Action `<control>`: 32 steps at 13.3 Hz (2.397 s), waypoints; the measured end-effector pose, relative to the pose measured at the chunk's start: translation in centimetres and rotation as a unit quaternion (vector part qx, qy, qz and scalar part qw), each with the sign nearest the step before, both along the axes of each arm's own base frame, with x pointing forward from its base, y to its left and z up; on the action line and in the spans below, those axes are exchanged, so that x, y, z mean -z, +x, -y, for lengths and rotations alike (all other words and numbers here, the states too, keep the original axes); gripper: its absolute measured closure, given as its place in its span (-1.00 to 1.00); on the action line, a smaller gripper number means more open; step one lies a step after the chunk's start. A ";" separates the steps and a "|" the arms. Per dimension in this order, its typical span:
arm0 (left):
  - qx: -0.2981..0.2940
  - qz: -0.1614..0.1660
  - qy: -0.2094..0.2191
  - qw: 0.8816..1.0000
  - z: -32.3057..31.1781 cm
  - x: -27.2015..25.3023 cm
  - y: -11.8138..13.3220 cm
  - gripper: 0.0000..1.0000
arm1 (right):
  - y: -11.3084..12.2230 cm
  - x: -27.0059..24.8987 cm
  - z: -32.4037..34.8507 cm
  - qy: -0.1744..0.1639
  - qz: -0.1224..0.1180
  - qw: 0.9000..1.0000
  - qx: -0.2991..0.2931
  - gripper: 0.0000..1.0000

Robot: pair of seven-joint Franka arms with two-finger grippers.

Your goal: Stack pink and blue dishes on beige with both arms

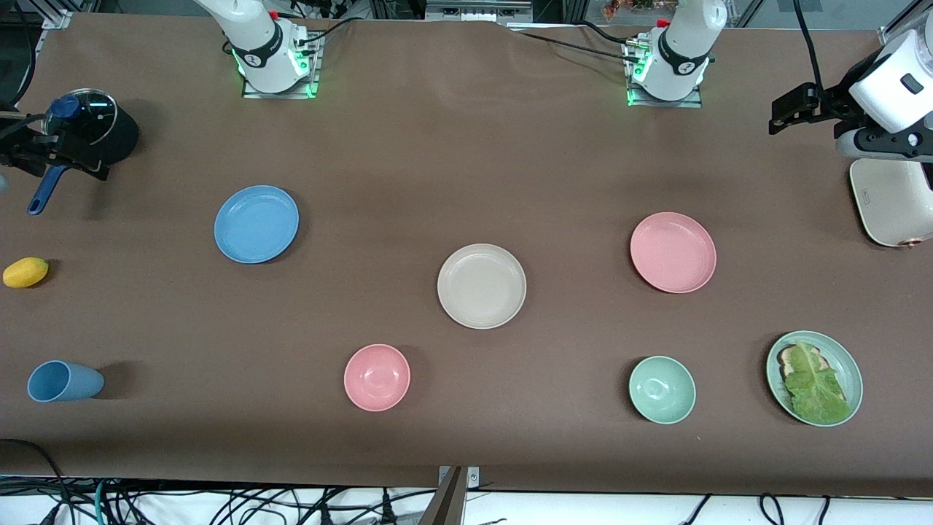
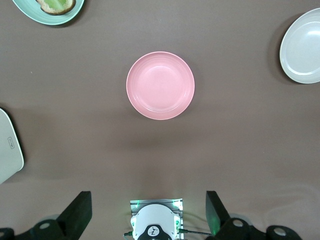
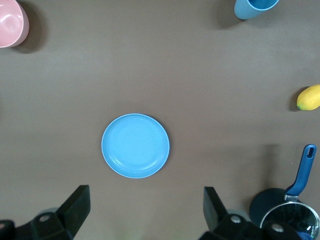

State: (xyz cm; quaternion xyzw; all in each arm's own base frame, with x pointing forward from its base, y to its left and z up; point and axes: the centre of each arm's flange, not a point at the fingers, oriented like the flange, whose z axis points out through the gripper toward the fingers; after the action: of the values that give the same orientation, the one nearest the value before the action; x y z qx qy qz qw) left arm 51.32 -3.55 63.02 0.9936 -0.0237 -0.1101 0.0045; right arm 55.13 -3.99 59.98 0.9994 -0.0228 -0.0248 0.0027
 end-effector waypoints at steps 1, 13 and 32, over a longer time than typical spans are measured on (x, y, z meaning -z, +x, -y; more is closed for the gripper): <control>0.000 0.000 0.000 1.000 0.0 0.0 0.0 -1.00 | 0.0 0.0 0.0 0.000 0.000 1.000 0.000 -1.00; -0.002 0.000 0.000 1.000 -0.2 0.0 0.0 -1.00 | 0.0 0.1 0.0 0.000 -0.001 1.000 0.000 -1.00; -0.003 -0.046 -0.016 0.999 -0.4 14.5 8.8 -1.00 | 0.0 0.1 0.0 0.000 -0.001 1.000 0.000 -1.00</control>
State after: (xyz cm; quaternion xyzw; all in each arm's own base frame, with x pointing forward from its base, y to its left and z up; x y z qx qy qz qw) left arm 60.10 -3.18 48.50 0.9873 -0.0219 -0.1555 0.0219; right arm 55.17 -3.97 59.87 0.9994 -0.0227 -0.0259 0.0028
